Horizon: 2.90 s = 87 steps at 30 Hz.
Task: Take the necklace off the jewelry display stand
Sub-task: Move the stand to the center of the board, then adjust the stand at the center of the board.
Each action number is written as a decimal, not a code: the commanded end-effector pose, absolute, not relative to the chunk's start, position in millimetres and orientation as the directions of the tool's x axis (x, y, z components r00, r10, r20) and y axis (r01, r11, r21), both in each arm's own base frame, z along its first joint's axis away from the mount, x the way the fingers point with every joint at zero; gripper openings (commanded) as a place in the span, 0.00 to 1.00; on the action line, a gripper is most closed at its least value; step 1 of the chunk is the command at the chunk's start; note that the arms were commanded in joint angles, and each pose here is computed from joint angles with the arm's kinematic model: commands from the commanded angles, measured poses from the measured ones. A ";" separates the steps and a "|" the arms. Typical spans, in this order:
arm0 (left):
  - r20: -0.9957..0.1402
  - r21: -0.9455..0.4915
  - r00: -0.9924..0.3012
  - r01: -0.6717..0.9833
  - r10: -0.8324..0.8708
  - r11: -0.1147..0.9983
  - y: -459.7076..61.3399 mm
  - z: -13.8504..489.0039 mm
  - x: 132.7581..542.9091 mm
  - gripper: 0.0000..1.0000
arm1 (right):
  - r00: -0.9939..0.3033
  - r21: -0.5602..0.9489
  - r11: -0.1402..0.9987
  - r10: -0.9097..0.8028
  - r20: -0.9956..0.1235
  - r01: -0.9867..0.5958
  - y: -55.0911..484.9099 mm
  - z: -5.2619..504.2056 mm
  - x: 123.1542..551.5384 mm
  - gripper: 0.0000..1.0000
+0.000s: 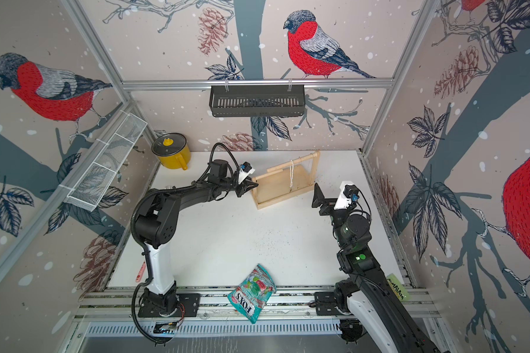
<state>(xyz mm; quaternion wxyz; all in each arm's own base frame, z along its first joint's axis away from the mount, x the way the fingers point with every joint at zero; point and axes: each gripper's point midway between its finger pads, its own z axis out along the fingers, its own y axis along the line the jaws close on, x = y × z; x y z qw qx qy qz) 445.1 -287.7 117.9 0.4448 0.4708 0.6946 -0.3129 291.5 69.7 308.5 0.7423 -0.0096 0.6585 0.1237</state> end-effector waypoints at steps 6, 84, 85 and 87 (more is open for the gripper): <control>-0.866 -0.203 -0.315 0.931 0.388 0.302 -270.1 95.5 417.3 0.00 | 0.113 0.138 0.972 0.162 -0.980 -0.191 69.0 313.4 289.8 1.00; -0.971 -0.141 -0.239 0.534 -0.011 0.834 -192.8 242.7 382.2 0.98 | -0.123 0.108 0.897 0.060 -0.991 -0.429 142.8 314.6 354.1 0.77; -0.967 -0.166 -0.251 0.529 -0.033 0.832 -192.0 240.4 379.5 0.99 | -0.114 0.131 0.901 0.092 -0.989 -0.413 135.1 322.4 356.3 0.79; -0.968 -0.200 -0.239 0.543 -0.078 0.815 -192.4 244.3 370.8 0.98 | -0.096 0.187 0.911 0.163 -0.982 -0.368 115.8 338.3 364.3 0.80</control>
